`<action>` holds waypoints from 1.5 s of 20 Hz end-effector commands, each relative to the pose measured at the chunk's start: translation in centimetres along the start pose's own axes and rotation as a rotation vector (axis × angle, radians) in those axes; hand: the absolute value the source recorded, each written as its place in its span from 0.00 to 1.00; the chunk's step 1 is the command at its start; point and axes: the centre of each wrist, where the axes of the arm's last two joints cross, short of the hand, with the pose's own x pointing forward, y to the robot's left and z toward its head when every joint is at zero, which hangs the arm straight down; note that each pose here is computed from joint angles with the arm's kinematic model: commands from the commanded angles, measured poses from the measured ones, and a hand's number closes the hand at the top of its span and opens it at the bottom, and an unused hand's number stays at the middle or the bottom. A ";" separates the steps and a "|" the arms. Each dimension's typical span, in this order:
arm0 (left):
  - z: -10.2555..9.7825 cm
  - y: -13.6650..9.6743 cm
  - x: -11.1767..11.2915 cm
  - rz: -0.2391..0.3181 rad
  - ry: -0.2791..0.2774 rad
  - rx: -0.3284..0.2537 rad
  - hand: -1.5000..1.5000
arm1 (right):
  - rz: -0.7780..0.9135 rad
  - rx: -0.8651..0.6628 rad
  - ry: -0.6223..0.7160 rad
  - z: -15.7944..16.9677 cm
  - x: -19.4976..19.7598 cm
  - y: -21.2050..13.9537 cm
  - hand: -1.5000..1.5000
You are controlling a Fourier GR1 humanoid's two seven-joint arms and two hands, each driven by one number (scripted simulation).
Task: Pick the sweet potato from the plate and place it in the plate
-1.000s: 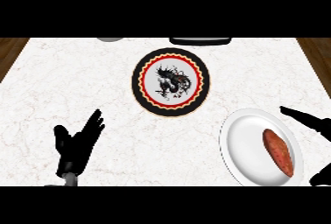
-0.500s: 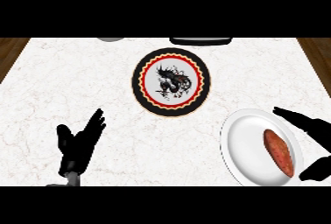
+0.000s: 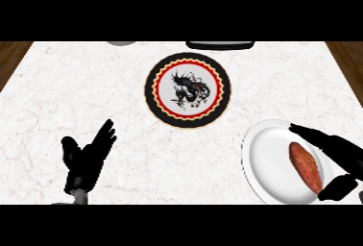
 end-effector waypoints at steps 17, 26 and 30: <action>-1.0 -1.1 0.2 0.005 0.004 -0.004 0.50 | -0.017 -0.315 -0.082 -8.3 10.0 4.7 1.00; -1.1 -0.9 0.4 -0.037 0.007 -0.058 0.50 | -0.068 -0.694 0.037 -12.4 19.4 2.9 1.00; -1.3 -1.6 0.3 -0.037 0.008 -0.081 0.50 | -0.133 -0.872 0.108 -12.7 21.9 1.4 1.00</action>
